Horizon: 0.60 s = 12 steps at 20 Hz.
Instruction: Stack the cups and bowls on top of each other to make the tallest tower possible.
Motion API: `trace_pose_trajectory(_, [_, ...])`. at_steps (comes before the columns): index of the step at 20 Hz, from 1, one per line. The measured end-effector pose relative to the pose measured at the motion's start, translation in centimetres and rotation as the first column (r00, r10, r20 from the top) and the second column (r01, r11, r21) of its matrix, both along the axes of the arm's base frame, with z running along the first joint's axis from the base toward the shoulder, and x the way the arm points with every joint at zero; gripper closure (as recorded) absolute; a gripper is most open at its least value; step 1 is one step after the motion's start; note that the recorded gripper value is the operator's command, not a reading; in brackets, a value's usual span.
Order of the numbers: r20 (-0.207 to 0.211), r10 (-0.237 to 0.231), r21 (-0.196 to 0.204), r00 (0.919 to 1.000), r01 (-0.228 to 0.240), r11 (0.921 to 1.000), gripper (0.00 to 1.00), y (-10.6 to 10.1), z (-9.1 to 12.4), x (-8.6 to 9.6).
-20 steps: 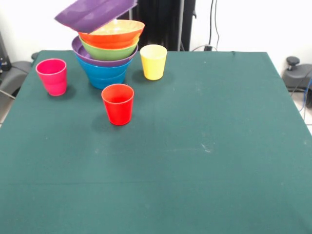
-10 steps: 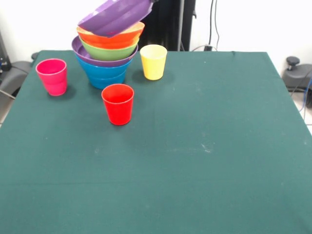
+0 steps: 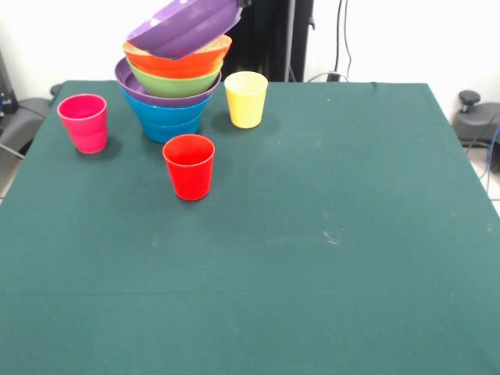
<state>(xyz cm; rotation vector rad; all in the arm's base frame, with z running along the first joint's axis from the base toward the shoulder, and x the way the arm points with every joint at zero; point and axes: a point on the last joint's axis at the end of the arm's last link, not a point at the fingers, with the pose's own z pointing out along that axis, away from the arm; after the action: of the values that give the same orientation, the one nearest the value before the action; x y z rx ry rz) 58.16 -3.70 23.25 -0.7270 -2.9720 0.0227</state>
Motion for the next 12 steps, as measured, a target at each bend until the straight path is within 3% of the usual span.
trace_pose_trajectory(12, [-0.024, -0.042, 0.013, 0.9988, 0.043, 0.9990, 1.00, 0.4, -1.1, -4.0])
